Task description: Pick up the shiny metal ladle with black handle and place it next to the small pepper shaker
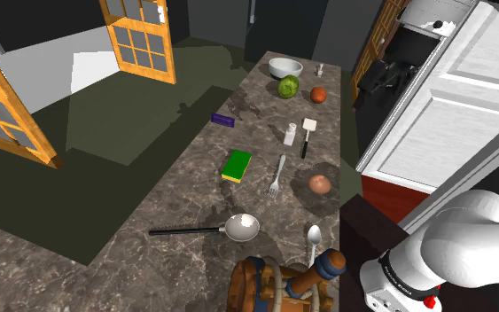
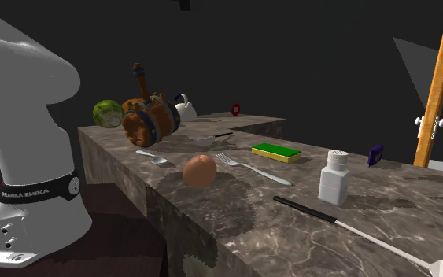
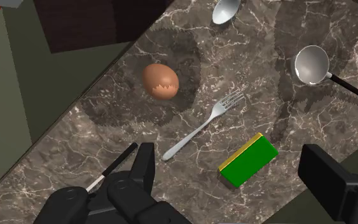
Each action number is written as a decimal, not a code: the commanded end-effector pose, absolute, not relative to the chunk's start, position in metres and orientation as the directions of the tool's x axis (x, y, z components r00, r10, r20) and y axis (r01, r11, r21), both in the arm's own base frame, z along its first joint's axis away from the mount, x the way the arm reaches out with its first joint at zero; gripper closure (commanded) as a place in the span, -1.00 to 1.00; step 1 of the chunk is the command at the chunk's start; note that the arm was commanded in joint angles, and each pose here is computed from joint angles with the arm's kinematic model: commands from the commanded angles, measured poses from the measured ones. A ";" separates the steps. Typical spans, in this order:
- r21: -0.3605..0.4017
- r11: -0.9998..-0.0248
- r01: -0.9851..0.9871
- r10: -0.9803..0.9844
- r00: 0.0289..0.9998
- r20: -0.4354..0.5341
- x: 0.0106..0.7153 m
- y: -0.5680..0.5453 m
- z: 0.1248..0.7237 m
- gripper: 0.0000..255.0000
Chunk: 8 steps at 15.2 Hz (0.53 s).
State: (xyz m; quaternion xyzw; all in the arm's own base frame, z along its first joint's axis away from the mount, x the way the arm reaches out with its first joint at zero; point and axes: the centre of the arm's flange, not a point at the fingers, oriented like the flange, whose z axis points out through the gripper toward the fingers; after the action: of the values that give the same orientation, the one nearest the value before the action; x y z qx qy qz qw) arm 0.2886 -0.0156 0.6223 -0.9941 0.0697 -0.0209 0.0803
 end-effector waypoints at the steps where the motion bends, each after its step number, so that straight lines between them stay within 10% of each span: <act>1: -0.163 -0.977 -0.135 -0.142 0.989 0.030 0.289 -0.016 0.622 -1.00; 8: -0.134 -0.989 0.067 0.059 0.996 0.062 0.335 0.048 0.571 -1.00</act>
State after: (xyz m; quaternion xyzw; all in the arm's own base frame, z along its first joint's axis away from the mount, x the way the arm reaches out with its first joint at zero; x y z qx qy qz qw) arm 0.3296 0.0372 0.5787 -0.9971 -0.0164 -0.0272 0.0696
